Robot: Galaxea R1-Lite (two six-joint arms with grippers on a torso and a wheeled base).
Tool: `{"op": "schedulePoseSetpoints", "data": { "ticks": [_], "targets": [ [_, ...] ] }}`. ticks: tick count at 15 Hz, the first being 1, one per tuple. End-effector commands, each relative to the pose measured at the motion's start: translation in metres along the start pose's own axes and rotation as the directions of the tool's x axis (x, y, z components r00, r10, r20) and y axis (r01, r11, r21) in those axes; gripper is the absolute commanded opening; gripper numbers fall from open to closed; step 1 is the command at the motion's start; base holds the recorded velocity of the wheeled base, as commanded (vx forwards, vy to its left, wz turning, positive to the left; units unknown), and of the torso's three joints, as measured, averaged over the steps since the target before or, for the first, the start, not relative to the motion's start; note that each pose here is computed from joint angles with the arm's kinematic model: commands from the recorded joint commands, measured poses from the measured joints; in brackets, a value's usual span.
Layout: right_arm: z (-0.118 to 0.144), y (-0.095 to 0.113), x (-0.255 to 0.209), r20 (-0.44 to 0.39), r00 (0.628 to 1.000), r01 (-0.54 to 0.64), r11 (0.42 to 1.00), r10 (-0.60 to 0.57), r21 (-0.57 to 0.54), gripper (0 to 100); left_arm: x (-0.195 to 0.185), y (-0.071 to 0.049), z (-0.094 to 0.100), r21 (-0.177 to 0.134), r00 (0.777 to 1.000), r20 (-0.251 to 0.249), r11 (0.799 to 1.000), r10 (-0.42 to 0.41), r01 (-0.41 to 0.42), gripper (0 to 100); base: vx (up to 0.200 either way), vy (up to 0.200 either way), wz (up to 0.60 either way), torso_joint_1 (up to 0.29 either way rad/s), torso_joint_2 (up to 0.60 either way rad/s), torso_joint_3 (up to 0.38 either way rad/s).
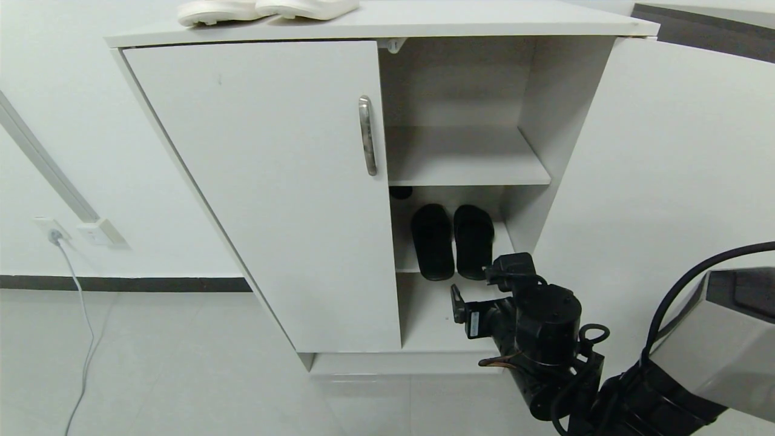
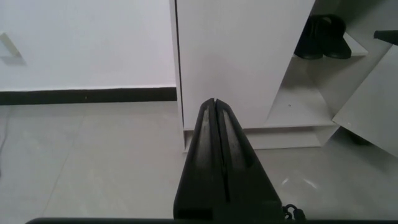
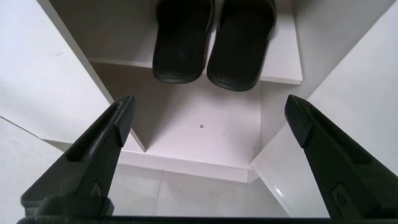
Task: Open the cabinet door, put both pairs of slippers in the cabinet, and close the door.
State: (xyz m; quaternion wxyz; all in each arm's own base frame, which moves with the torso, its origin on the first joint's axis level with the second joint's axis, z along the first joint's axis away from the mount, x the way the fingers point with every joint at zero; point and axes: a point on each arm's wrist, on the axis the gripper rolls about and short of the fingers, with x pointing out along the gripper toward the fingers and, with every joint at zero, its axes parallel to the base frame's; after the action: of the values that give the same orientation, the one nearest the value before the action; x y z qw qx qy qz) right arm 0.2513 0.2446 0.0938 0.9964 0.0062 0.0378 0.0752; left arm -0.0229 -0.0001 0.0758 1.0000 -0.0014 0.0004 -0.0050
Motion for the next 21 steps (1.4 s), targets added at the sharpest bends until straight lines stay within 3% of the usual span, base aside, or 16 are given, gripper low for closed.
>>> {"op": "schedulePoseSetpoints", "data": {
  "ticks": [1,12,21],
  "targets": [
    [-0.0005,0.0002,0.0001,-0.001,1.000,0.000,1.000,0.000,-0.001,100,0.0001,0.0000,0.0000,0.000,1.000,-0.001,1.000,0.001,-0.001,0,0.000,0.000,0.00,0.007,-0.01,0.095],
    [-0.0038,0.0019,0.0001,-0.008,1.000,0.001,1.000,-0.001,-0.006,100,0.0001,0.0000,0.0000,0.007,1.000,-0.001,1.000,-0.002,0.002,0,0.000,0.000,0.00,0.001,0.00,0.189],
    [-0.0022,0.0000,-0.0024,0.015,1.000,0.002,1.000,-0.002,-0.011,100,0.0001,0.0000,0.0000,0.003,1.000,-0.001,1.000,-0.001,0.001,0,0.000,0.000,0.00,0.001,0.00,0.018]
  ]
}}
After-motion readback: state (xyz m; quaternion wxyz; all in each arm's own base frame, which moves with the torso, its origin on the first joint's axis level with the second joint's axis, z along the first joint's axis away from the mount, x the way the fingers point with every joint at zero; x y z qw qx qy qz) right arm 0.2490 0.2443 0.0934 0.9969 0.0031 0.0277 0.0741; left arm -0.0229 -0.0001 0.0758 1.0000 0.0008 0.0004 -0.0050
